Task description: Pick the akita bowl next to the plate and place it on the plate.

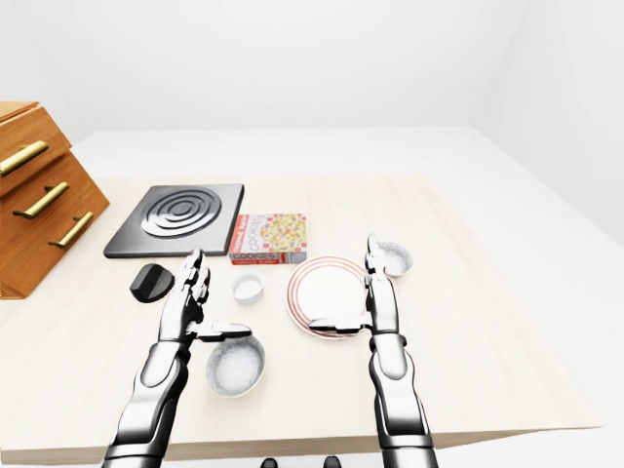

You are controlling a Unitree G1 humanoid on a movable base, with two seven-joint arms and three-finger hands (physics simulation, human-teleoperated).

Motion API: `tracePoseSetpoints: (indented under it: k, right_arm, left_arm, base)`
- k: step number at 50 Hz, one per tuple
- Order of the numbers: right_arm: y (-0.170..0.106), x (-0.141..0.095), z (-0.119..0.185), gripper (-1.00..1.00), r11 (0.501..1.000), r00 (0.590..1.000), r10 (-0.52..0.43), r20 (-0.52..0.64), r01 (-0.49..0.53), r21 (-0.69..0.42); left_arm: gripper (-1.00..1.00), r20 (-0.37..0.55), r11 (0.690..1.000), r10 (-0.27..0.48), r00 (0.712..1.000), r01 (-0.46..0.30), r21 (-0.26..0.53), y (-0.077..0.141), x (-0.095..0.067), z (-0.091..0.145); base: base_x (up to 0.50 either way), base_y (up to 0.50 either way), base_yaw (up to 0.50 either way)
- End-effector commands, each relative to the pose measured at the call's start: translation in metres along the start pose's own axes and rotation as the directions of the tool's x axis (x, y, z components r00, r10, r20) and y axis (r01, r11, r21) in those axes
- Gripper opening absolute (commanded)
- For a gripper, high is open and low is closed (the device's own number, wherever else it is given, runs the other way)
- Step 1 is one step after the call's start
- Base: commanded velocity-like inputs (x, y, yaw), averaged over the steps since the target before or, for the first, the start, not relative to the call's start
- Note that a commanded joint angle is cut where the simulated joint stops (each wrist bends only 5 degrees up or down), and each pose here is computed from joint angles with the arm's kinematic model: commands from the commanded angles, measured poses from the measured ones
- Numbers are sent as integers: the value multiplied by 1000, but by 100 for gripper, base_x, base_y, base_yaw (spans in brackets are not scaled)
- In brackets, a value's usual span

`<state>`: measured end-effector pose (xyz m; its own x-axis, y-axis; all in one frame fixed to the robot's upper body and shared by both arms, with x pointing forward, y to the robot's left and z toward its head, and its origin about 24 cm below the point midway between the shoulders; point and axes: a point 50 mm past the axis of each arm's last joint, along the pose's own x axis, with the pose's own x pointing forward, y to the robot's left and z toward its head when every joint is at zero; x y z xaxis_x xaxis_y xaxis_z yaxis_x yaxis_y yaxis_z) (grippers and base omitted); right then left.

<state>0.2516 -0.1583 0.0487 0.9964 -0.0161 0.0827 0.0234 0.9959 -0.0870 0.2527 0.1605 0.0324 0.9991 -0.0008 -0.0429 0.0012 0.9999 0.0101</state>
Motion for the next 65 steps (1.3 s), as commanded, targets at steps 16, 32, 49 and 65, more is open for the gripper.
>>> tracePoseSetpoints:
  k: [16, 32, 49, 65]
  right_arm:
    - [-2, 1, 2, 100, 1000, 1000, -26, 7, 26, 3]
    - [-1, 1, 3, 100, 998, 999, -44, 14, 45, -52]
    - [-16, -2, 35, 100, 989, 991, -98, 96, 107, -100]
    - [-46, -13, 136, 100, 963, 894, 4, 448, 118, -244]
  left_arm:
    - [100, 2, 1000, 1, 1000, -1, -4, 0, 1, 2]
    - [100, -1, 1000, 7, 1000, -7, -7, 2, 1, -2]
    - [100, -3, 999, 16, 1000, -16, -30, 4, 0, -1]
    - [100, -5, 999, 22, 1000, -22, -43, 5, -2, 2]
  base:
    - [9, 0, 0]
    - [0, 0, 0]
    - [0, 0, 0]
    - [0, 0, 0]
